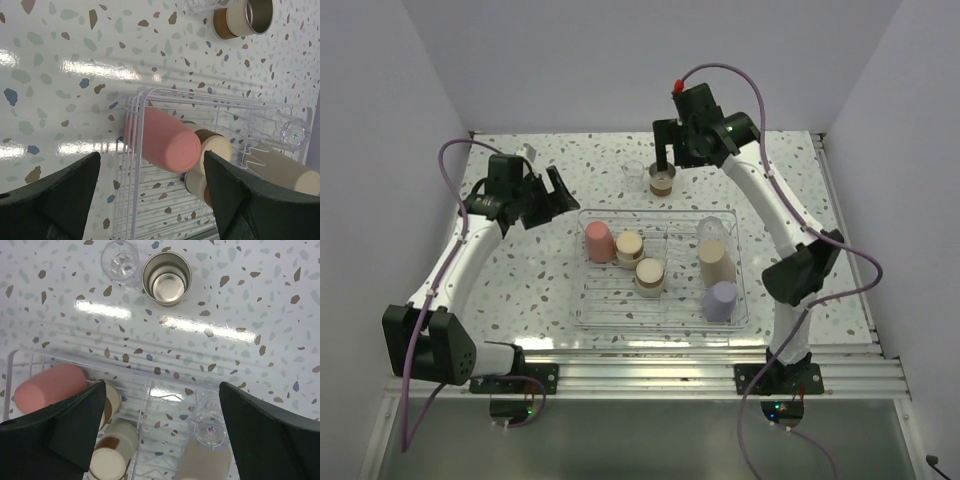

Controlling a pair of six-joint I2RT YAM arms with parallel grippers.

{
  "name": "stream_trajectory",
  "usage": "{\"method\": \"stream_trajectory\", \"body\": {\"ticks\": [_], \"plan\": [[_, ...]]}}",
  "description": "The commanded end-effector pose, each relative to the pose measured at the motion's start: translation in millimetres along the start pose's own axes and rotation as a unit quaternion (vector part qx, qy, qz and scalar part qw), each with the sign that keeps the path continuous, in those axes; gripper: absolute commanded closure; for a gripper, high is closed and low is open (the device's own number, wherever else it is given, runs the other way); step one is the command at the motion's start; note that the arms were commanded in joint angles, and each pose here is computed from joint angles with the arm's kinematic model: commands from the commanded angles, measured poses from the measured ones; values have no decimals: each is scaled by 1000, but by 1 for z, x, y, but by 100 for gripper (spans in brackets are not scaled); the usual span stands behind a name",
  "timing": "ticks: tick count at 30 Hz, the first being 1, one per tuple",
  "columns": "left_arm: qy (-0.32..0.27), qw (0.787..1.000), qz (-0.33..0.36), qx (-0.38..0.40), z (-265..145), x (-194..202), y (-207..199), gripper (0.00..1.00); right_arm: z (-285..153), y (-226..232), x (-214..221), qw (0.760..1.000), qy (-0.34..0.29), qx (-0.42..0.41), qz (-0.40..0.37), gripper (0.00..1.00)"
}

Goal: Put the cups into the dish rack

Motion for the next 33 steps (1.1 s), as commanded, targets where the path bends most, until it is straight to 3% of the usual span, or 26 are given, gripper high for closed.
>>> {"method": "stream_trajectory", "body": {"ticks": [1, 11, 33], "plan": [[-10, 999, 5, 34, 3, -14, -16, 14, 15, 6, -13, 1000, 8, -11, 21, 2], [15, 998, 3, 69, 18, -18, -31, 15, 123, -21, -3, 992, 60, 10, 110, 10], [54, 996, 36, 55, 54, -18, -19, 15, 235, -22, 39, 977, 89, 24, 193, 24]]}}
Point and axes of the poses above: each gripper's point midway between its finger pads, its own z axis out along the fingers, its own y axis along the line the jaws close on, x = y × z, the point moved 2 cm from there along -z, back along the fingers, and after that the axes turned 8 degrees about -z, right-handed, at the moved point
